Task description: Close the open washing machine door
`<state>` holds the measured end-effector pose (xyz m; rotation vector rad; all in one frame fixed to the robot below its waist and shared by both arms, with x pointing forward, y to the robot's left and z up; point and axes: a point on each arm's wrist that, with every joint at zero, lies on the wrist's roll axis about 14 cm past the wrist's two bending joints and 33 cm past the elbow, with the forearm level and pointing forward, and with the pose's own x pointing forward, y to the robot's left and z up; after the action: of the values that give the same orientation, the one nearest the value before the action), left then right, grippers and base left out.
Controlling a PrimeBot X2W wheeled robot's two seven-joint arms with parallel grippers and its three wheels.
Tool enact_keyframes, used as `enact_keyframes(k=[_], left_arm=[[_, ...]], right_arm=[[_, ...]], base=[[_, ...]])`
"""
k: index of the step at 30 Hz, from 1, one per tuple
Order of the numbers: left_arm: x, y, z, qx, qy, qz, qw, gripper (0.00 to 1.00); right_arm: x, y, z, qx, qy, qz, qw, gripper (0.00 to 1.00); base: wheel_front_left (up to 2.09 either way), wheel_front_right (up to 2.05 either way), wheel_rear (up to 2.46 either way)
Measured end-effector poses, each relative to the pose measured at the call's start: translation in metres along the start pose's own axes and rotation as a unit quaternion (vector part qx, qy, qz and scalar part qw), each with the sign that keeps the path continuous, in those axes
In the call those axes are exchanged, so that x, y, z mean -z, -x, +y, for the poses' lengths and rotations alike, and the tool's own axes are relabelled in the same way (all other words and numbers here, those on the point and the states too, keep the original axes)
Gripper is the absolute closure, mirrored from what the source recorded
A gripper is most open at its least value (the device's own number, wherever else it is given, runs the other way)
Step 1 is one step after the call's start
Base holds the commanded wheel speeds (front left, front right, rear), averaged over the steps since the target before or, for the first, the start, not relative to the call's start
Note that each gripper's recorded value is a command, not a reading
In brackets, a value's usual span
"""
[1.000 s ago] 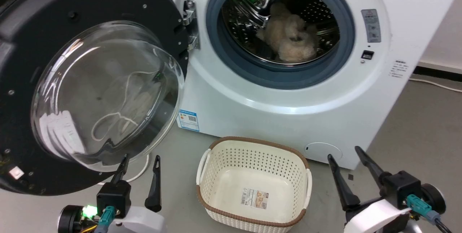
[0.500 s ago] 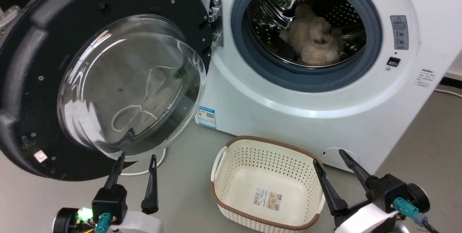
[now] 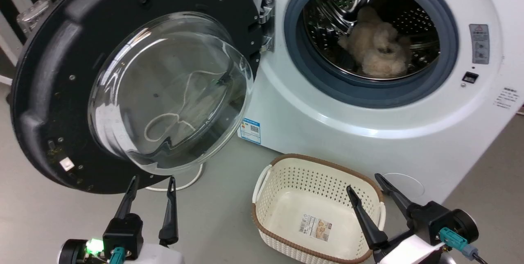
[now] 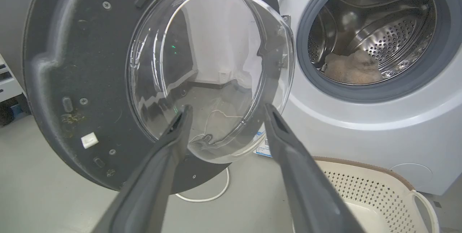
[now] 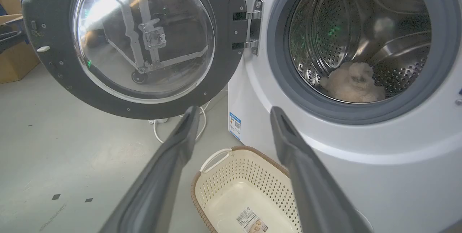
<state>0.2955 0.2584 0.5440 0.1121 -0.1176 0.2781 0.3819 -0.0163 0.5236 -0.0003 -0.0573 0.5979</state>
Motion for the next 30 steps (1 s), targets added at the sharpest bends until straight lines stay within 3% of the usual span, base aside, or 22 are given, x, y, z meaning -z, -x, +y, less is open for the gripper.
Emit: enact_keyframes(k=[30], left_arm=[[-0.006,0.03,0.036,-0.062,-0.009,-0.021,0.998,0.0]], right_arm=[[0.009,-0.02,0.054,-0.098,-0.017,-0.002,0.995,0.0]], base=[[0.0,0.0,0.0]])
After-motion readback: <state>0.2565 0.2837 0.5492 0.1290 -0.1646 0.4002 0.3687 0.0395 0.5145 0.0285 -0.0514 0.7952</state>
